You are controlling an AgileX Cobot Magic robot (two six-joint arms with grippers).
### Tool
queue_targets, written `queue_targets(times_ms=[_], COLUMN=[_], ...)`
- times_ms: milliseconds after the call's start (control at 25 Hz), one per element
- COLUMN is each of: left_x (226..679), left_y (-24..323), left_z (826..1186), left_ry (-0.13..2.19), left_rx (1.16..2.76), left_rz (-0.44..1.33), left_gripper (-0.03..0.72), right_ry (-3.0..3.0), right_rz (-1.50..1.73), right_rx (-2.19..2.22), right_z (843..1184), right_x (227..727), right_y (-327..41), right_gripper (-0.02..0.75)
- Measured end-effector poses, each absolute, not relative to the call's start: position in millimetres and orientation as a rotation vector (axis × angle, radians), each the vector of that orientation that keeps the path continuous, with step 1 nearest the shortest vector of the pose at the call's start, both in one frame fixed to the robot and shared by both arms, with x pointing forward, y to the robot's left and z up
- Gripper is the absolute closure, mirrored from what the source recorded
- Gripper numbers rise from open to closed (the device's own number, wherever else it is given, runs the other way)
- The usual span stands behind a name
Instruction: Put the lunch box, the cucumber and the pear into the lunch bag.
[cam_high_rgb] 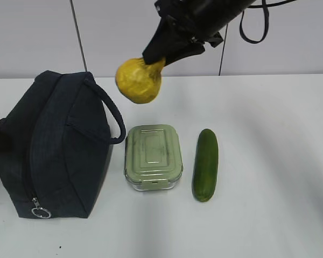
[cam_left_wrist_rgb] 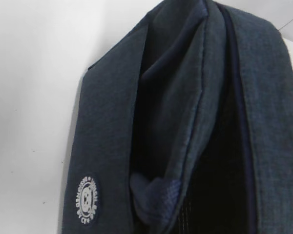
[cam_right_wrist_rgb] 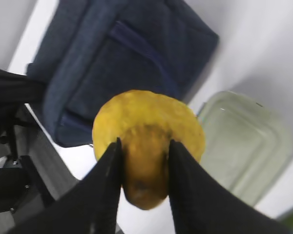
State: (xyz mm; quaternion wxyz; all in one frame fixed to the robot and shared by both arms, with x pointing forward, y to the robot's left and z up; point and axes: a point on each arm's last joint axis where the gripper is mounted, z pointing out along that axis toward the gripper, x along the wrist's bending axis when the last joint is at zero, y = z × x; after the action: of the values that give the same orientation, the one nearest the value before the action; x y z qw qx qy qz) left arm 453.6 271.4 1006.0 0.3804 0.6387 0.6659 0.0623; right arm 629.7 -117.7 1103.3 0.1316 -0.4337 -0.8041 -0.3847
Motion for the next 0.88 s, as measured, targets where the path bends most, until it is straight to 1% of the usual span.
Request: queue_targets(times_ms=[80,280,560,640,720,880], left_x=[454.2,456.6,459.3,460.0,460.4,459.5], left_y=[269.9,266.5,264.3,263.3,262.4,259.7], left_z=[1007.4,1011.6,1014.9,1015.6,1016.4,1017.9], left_ry=[1.707,1.707,1.695,1.689,1.683,1.670], left_rx=[1.589,1.491,1.421,1.404,1.390,1.375], left_rz=[0.135,0.091,0.066,0.054,0.041,-0.001], left_gripper=[0.700,0.704,0.704,0.704,0.704,0.704], right_ry=[-2.319,-2.243,-2.193,-2.160,-2.118,-2.096], right_rz=[-1.166,-1.324,-1.630,-1.665,-1.657,-1.555], right_rx=[-1.170,-0.931,-0.936,-0.948,-0.977,-1.038], right_z=[1107.0,1120.5,1132.4,1127.5,1114.9,1071.1], right_x=[624.2,607.2,607.3,610.7,617.3,633.1], right_y=[-105.3,-69.8,-32.2,-24.5,-18.6,-9.3], right_gripper=[0.502,0.502,0.502,0.502,0.502,0.502])
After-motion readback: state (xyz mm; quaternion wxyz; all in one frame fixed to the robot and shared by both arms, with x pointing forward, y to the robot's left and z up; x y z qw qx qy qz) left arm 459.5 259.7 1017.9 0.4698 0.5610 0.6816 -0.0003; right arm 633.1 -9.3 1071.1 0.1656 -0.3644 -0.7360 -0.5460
